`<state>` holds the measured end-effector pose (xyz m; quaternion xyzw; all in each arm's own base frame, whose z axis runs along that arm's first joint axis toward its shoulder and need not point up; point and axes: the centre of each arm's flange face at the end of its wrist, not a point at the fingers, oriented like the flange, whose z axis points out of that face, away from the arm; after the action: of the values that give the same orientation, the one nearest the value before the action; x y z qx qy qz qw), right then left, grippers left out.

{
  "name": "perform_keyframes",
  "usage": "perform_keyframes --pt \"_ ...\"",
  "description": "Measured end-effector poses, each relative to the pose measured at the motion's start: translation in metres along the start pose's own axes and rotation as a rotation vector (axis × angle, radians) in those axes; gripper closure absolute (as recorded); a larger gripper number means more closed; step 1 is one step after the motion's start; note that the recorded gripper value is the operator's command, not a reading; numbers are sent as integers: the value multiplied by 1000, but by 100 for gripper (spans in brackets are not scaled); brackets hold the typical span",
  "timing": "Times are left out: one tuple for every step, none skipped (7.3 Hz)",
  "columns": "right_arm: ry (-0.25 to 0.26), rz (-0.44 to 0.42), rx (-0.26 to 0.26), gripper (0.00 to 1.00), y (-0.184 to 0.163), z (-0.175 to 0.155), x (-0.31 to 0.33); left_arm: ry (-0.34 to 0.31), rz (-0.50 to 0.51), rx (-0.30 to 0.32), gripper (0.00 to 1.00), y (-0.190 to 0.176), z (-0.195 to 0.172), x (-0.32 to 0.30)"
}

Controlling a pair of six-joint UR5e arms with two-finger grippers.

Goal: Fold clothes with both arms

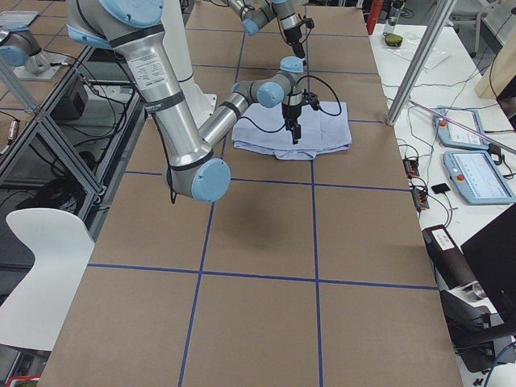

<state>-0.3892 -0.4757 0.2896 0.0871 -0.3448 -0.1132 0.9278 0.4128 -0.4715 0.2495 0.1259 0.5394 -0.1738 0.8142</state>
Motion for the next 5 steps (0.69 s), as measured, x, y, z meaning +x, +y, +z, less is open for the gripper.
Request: perform_keyframes --pt "-32 44 1 0 11 -12 0 4 -35 -53 0 32 9 5" --pt "-60 79 11 0 19 -26 -2 2 -81 -113 0 72 19 11" --pt "-93 111 16 0 26 -41 -6 -2 -123 -165 0 111 28 17" --pt "-127 141 12 0 32 -53 -10 -8 -159 -208 2 150 33 22" --pt "-151 160 13 0 37 -63 -14 -16 -179 -236 8 180 37 24"
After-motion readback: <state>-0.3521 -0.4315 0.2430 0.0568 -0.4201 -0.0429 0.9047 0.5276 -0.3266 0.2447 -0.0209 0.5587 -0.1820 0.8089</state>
